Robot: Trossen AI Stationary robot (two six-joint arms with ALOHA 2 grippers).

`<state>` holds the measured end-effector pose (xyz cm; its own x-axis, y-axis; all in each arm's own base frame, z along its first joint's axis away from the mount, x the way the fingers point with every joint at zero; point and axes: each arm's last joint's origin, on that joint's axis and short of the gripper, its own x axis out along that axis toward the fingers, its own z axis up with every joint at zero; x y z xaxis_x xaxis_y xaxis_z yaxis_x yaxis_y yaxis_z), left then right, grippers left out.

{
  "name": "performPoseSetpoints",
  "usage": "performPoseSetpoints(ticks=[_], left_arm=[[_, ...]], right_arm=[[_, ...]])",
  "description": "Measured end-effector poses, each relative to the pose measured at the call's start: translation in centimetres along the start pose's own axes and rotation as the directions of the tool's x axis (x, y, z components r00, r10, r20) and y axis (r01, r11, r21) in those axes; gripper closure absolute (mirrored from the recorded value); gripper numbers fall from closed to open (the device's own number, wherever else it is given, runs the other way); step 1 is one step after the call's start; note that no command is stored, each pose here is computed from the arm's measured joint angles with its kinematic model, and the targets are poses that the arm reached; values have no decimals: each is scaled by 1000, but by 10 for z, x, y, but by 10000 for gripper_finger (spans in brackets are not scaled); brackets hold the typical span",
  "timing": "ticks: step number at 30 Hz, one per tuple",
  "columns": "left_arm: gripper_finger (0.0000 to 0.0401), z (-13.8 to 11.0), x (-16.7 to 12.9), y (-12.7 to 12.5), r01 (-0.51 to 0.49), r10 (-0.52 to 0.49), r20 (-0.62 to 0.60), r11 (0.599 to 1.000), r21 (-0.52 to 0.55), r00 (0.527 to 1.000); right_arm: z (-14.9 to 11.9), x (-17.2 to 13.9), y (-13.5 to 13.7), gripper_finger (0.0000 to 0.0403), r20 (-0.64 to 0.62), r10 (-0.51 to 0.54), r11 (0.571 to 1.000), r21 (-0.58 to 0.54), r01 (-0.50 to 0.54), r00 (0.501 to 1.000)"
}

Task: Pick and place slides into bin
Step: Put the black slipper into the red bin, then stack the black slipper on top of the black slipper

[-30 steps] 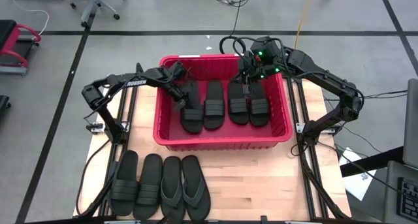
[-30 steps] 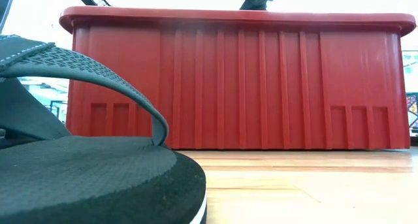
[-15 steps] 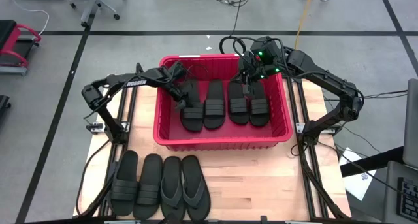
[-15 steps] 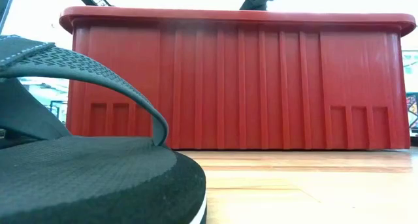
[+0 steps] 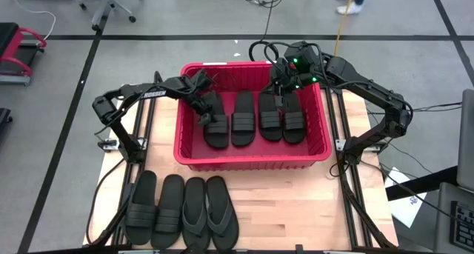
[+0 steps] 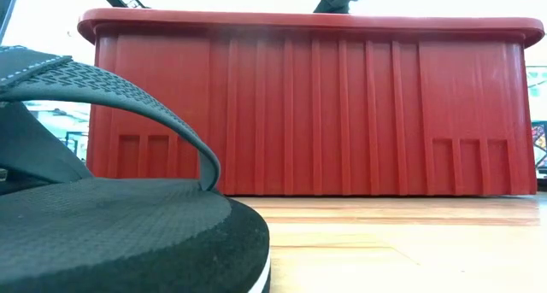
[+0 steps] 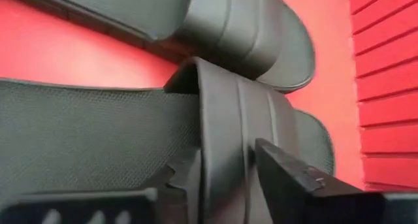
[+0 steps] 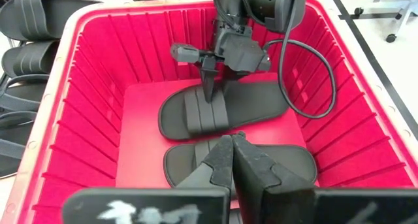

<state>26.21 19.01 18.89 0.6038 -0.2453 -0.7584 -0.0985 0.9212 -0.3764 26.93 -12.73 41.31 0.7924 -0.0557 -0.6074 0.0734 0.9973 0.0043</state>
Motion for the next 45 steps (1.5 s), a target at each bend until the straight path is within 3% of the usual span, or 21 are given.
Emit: performPoseSetpoints(ticks=[8,16,22,25,27,29,32,37,45], left_arm=[[203,2,-5,-3,-16,16,9,1000,3,1000],[198,10,-32,-23,-42,35,96,997,71,995],[243,17,-63,-45,-116,89,208,986,121,974],[305,18,-63,-49,-190,173,191,979,73,966],[361,17,-61,-51,-201,188,176,978,61,966],[389,18,-56,-51,-191,180,165,980,53,970],[390,17,-45,-50,-172,165,129,984,42,978],[398,13,-32,-58,-28,26,61,999,38,998],[400,13,-26,-70,-55,52,25,994,96,998]], right_arm=[[0,0,0,403,0,0,1000,-1,0,1000],[-1,1,0,403,-1,-1,1000,-4,1,1000],[-6,10,-2,403,-3,-4,1000,1,4,1000],[-7,12,-2,403,-4,-3,1000,1,3,1000],[-8,15,-2,403,3,0,1000,0,0,1000],[-9,18,-3,403,11,-1,1000,12,1,1000],[-10,20,-3,403,10,-1,1000,24,1,1000],[-16,25,-4,403,-3,2,1000,27,-2,1000],[-20,31,-4,403,-7,4,1000,27,-4,1000]])
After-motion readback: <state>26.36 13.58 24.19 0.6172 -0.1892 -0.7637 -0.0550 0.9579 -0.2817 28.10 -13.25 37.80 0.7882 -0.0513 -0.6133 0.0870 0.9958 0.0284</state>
